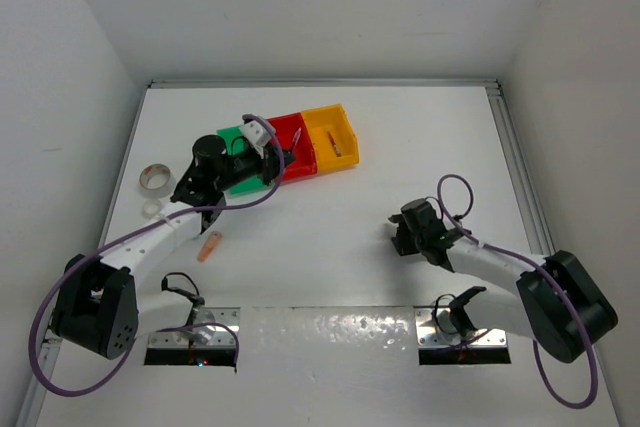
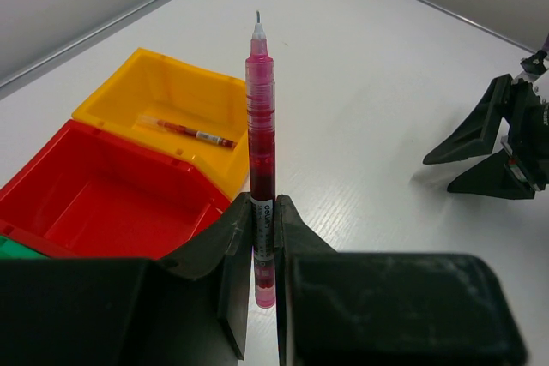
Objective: Sort the stationery into containers
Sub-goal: Close the pen cap on the pen.
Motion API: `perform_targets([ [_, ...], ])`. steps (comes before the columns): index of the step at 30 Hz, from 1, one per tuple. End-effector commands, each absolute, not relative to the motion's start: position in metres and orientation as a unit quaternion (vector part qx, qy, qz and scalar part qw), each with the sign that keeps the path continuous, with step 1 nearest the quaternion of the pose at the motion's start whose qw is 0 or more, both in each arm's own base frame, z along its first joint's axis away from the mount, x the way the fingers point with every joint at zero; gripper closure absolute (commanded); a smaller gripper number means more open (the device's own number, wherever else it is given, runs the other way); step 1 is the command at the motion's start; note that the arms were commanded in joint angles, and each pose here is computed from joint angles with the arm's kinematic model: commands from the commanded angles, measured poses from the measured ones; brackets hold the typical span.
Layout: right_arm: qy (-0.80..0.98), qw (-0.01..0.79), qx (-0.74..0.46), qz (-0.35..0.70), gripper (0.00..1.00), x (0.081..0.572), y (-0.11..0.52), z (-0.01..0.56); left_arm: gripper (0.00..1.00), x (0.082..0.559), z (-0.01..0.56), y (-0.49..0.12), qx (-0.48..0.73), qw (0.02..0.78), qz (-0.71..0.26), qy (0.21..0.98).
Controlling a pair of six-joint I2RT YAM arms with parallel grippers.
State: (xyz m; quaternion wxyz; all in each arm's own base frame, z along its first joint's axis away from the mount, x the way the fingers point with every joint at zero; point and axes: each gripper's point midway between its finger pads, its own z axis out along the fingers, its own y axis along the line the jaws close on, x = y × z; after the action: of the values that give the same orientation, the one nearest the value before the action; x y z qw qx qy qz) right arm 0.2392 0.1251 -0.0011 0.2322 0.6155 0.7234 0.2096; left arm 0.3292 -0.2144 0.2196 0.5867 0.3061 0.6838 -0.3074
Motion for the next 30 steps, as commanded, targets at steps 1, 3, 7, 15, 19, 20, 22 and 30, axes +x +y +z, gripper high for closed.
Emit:
perform_targets([
  [1,0.495,0.175,0.816,0.243,0.47,0.259,0.106,0.002,0.99,0.333,0.241,-0.212,0.312,0.614,-0.297,0.661],
  [3,0.504,0.181,0.810,0.239,0.50,0.262,0.104,0.001,0.99,0.334,0.242,-0.212,0.312,0.615,-0.297,0.661],
  [7,0.519,0.175,0.814,0.195,0.65,0.252,0.092,-0.014,0.99,0.336,0.243,-0.208,0.307,0.617,-0.293,0.662],
  [15,0.623,0.221,0.746,0.082,0.76,0.243,0.055,-0.020,0.99,0.340,0.243,-0.202,0.301,0.622,-0.285,0.664],
  [19,0.734,0.208,0.647,0.010,0.74,0.235,0.047,-0.024,0.99,0.343,0.243,-0.198,0.296,0.625,-0.279,0.666],
  [20,0.750,0.206,0.629,0.003,0.74,0.241,0.046,-0.024,0.99,0.343,0.243,-0.197,0.295,0.626,-0.278,0.666],
  [22,0.801,0.202,0.563,-0.014,0.73,0.242,0.046,-0.022,0.99,0.344,0.243,-0.196,0.294,0.628,-0.275,0.666],
  [30,0.800,0.265,0.537,0.019,0.48,0.263,0.058,0.034,0.99,0.344,0.236,-0.192,0.290,0.622,-0.271,0.675],
])
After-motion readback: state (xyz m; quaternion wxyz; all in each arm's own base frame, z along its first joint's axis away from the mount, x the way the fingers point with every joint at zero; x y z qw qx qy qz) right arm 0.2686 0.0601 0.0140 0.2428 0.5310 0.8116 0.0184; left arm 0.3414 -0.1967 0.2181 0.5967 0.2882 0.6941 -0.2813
